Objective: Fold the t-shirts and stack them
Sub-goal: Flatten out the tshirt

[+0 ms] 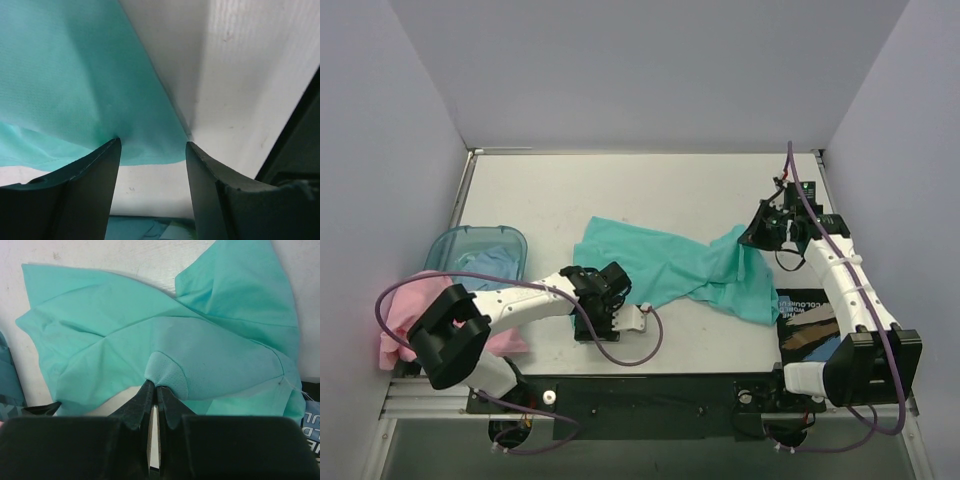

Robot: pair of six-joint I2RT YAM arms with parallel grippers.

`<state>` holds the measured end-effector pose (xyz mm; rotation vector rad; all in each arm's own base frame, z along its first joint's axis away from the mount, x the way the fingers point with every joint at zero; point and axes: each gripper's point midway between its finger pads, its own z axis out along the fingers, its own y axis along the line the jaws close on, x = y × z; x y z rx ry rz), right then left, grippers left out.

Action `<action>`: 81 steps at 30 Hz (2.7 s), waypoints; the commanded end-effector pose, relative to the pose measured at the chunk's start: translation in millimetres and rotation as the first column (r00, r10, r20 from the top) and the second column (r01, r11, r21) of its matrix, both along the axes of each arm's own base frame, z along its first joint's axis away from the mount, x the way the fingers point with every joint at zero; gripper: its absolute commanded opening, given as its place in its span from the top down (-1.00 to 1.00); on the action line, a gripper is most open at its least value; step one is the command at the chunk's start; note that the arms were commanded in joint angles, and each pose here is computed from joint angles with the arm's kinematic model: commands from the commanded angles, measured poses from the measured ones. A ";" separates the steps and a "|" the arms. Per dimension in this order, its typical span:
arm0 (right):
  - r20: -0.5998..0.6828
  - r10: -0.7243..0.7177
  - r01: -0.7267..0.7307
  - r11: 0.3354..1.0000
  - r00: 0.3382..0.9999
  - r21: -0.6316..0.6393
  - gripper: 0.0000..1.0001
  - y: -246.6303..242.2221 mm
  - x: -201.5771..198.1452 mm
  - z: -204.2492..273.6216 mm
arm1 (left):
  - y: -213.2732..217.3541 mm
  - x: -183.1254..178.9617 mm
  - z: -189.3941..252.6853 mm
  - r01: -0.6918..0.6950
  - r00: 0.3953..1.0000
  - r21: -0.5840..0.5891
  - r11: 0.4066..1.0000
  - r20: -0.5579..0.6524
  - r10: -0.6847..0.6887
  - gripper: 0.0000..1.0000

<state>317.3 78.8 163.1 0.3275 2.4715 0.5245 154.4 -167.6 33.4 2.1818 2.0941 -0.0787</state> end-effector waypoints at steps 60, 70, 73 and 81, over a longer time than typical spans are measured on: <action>0.901 -0.169 -0.138 0.961 0.399 0.241 1.00 -31.4 192.6 431.1 | 118.5 400.7 502.5 -0.061 -0.103 -0.826 0.561 0.564 0.819 1.00; 0.528 -0.022 -0.154 0.945 0.849 0.287 1.00 10.8 114.7 235.7 | 80.5 329.0 322.3 -0.372 0.514 -0.621 0.690 0.481 0.710 1.00; 0.265 0.033 -0.111 0.952 0.964 0.286 1.00 17.3 72.4 129.7 | 73.3 295.2 262.0 -0.392 0.648 -0.526 0.755 0.425 0.632 1.00; -0.277 0.099 -0.038 0.976 0.956 0.216 1.00 20.7 -53.4 -57.9 | 59.1 167.8 64.7 -0.342 0.903 -0.175 0.923 0.212 0.374 1.00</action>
